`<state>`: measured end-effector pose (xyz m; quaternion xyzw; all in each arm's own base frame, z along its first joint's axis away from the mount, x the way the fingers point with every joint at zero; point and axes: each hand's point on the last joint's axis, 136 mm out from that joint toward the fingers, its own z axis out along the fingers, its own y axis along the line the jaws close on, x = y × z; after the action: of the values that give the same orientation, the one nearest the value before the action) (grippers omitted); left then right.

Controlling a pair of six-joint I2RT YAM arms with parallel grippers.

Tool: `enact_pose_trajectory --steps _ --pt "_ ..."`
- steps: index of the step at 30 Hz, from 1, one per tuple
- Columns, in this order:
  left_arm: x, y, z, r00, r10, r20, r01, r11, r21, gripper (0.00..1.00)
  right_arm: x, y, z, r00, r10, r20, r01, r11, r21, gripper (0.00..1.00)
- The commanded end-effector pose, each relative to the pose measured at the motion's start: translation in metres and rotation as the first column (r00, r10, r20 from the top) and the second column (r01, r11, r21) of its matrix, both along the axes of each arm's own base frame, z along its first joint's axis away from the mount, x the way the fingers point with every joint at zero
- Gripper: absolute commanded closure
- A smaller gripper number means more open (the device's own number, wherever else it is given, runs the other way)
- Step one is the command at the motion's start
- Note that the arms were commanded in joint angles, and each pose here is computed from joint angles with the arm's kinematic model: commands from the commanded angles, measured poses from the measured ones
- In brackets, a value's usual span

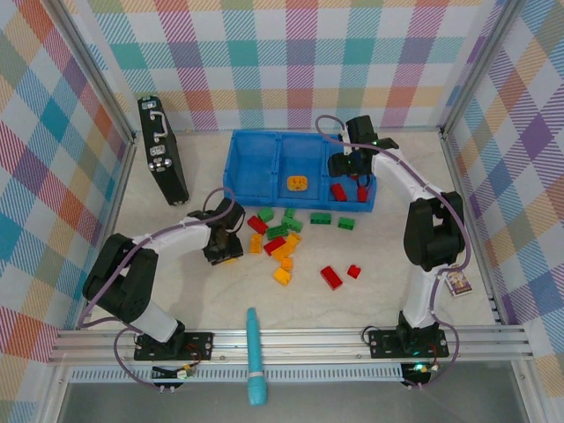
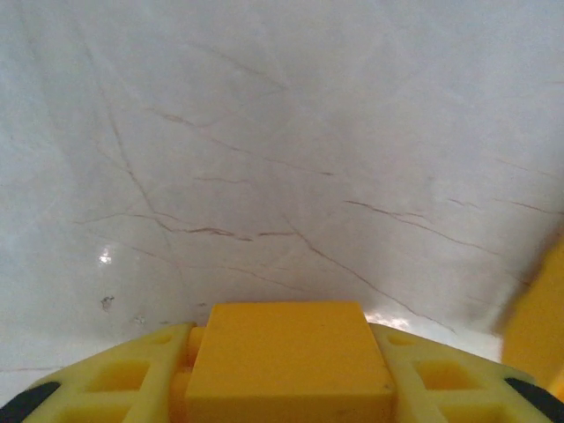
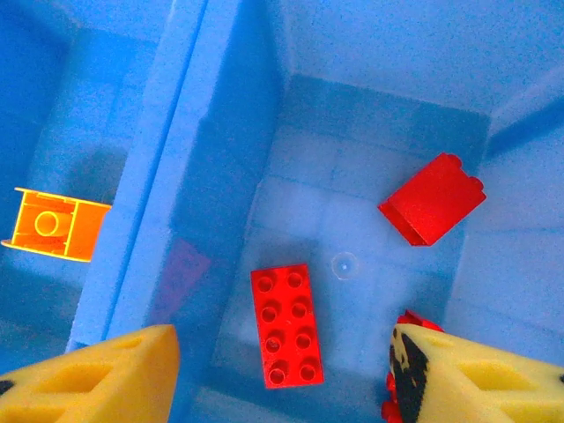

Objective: Sort the legos into containers by color
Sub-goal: Pick up the lego from the center of the table, then place the lego in the container.

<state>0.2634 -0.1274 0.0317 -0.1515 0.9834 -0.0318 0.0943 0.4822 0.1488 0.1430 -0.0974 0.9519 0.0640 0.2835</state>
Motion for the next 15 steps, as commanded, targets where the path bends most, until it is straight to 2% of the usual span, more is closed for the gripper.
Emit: enact_pose_trajectory --steps 1,7,11,15 --pt "0.016 -0.011 0.039 0.993 -0.112 0.033 0.112 0.994 0.019 0.63 -0.007 0.006 0.036 0.999 0.029 0.045 -0.031 0.998 0.053 0.35" --pt "0.079 -0.043 0.106 0.955 -0.225 0.192 0.223 0.974 0.035 0.63 -0.033 0.009 0.066 0.995 0.043 0.090 -0.053 0.992 0.111 0.33" --pt "0.125 -0.083 0.142 0.901 -0.320 0.293 0.320 0.946 0.049 0.63 -0.061 0.013 0.080 0.994 0.079 0.075 -0.090 0.984 0.154 0.31" --pt "0.166 -0.118 0.163 0.844 -0.394 0.365 0.396 0.915 0.072 0.63 -0.097 0.013 0.093 0.994 0.091 0.061 -0.101 0.977 0.190 0.31"
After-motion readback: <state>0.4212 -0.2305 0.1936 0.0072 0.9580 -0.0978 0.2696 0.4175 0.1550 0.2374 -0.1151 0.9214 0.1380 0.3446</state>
